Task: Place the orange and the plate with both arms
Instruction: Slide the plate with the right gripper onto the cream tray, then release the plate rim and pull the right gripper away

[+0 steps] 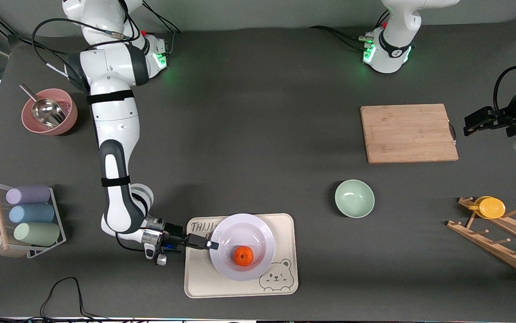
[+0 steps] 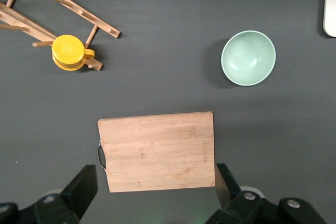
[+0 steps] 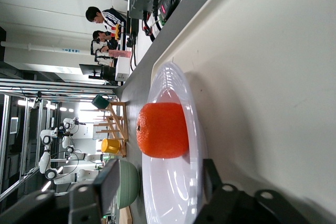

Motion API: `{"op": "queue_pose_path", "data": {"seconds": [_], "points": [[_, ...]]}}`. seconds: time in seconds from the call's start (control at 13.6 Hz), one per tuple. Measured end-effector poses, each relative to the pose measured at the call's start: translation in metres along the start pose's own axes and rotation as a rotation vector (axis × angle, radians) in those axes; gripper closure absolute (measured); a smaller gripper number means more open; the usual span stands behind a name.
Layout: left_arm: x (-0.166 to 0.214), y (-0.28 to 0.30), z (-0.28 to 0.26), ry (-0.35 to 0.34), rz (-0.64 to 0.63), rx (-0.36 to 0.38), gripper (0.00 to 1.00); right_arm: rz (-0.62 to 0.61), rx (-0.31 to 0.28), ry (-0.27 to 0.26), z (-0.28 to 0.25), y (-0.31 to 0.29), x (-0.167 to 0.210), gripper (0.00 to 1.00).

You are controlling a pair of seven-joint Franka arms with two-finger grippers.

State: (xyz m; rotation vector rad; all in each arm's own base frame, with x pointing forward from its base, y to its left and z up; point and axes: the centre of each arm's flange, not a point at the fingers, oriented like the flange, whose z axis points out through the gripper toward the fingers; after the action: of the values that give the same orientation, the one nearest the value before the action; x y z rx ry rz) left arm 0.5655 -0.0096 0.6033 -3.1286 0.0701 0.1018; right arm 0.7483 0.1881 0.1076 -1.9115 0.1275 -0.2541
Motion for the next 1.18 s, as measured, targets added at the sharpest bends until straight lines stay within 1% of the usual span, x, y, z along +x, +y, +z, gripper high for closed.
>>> {"op": "queue_pose_path", "data": {"seconds": [0.15,0.22,0.37,0.66,0.81,0.96,1.18], "points": [[0.000,0.000,0.000,0.000,0.001,0.000,0.00,-0.051,-0.064,-0.020,-0.015,-0.010,0.013,0.02],[0.000,0.001,0.000,0.000,0.001,0.000,0.00,-0.067,-0.103,-0.036,-0.023,-0.020,0.018,0.00],[0.000,0.001,0.000,0.000,0.002,0.000,0.00,-0.093,-0.183,-0.067,-0.041,-0.042,0.029,0.00],[0.000,0.001,0.000,0.000,0.002,0.000,0.00,-0.151,-0.401,-0.158,-0.088,-0.100,0.037,0.00],[0.000,0.001,0.000,0.000,0.002,0.000,0.00,-0.185,-0.483,-0.200,-0.113,-0.124,0.030,0.00],[0.000,0.001,0.000,0.000,0.002,0.000,0.00,-0.229,-0.581,-0.257,-0.138,-0.143,0.019,0.00],[0.000,0.001,0.000,0.000,0.002,0.000,0.00,-0.292,-0.718,-0.328,-0.190,-0.178,0.005,0.00]]}}
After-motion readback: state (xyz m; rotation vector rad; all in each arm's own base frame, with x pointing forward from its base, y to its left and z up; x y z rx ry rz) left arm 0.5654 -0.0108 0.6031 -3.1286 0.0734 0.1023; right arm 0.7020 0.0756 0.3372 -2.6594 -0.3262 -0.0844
